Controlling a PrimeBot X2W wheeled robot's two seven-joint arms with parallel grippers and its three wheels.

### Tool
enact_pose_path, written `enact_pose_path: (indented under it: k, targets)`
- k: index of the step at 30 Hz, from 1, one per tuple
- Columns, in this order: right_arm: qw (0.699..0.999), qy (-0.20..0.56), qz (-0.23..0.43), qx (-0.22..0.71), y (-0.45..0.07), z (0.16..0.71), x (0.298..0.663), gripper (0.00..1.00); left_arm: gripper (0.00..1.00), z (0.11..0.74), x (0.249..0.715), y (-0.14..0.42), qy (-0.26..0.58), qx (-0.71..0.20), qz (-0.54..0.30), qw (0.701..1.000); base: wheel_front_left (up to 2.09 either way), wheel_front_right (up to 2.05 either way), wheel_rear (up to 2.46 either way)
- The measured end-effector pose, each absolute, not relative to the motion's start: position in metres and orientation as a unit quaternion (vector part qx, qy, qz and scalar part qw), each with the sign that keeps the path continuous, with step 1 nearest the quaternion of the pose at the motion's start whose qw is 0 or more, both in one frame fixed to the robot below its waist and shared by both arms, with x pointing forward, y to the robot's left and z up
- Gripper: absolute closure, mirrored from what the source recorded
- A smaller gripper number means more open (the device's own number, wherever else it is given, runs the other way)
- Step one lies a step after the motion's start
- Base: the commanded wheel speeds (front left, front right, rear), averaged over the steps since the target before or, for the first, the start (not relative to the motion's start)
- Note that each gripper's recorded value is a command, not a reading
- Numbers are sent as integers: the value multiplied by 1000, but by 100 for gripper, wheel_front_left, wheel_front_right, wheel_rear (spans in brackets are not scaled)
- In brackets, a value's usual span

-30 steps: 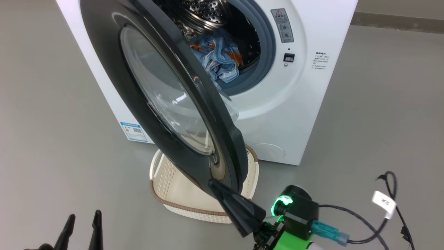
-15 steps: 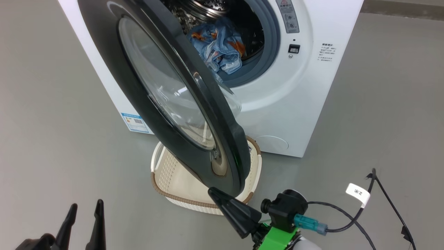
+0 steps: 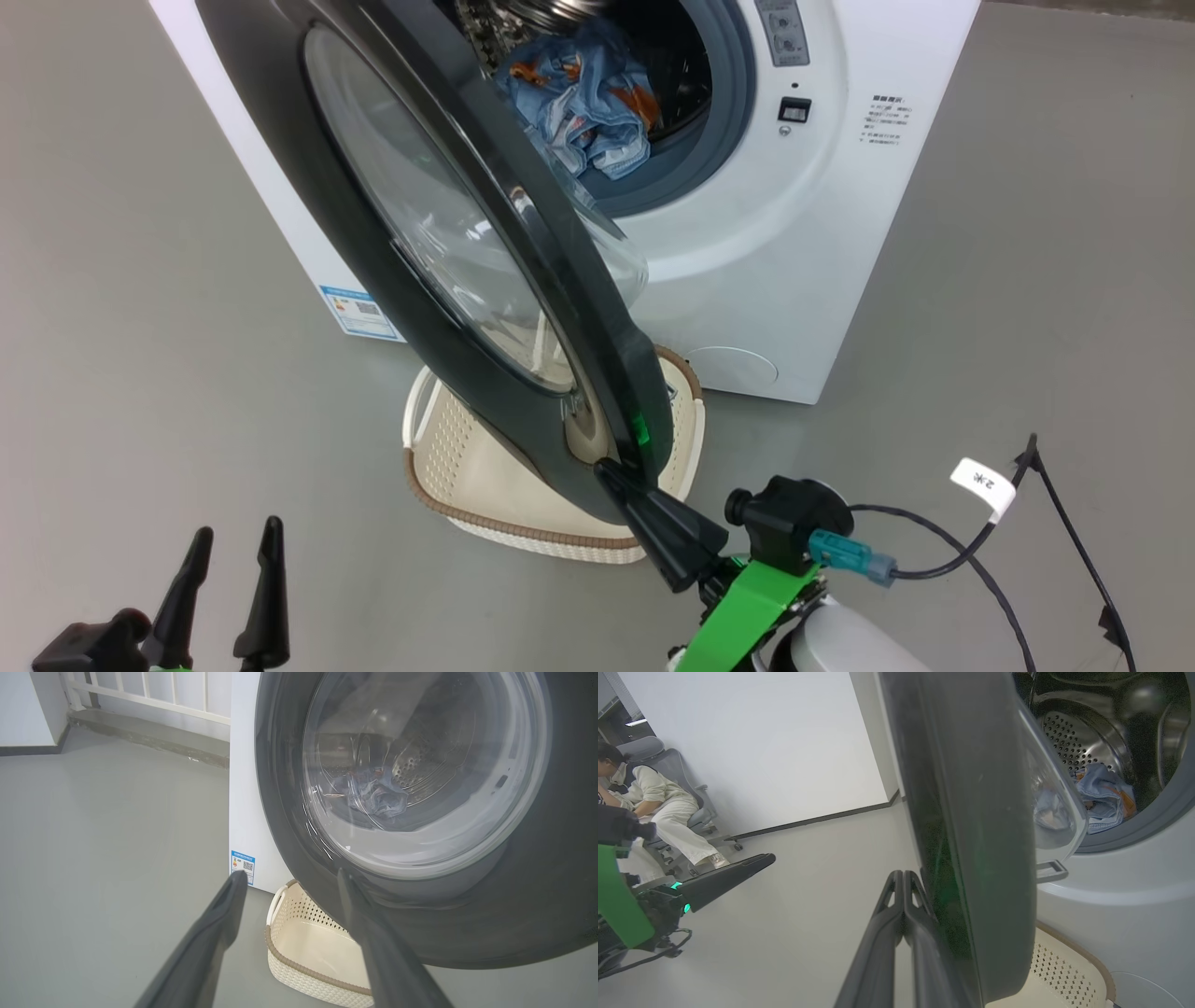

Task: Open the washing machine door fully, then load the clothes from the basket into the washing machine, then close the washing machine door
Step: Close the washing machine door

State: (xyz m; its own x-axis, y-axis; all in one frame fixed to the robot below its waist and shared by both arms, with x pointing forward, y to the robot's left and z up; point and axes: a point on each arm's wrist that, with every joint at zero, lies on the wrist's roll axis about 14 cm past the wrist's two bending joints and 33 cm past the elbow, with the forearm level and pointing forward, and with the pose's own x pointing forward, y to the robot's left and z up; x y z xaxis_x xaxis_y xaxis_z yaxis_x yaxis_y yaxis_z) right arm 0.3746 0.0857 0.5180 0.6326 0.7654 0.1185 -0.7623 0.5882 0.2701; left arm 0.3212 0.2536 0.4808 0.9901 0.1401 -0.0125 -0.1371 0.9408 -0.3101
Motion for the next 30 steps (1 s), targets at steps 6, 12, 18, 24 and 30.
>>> enact_pose_path:
  k: [6, 12, 18, 24, 30]
  targets:
    - [896, -3, 416, 154, 82, 523, 386, 100, 0, 479, 324, 253, -1, -155, 67, 986, 0, 0, 0]
    - [905, -12, 393, 161, 72, 527, 402, 100, 0, 479, 329, 249, 1, -155, 59, 986, 0, 0, 0]
    - [916, -25, 366, 161, 59, 532, 428, 100, 0, 477, 335, 245, 4, -154, 53, 987, 0, 0, 0]
    - [925, -33, 346, 157, 50, 533, 452, 100, 0, 477, 344, 239, 6, -154, 43, 987, 0, 0, 0]
    - [932, -42, 328, 151, 42, 534, 475, 100, 0, 476, 351, 235, 8, -157, 38, 987, 0, 0, 0]
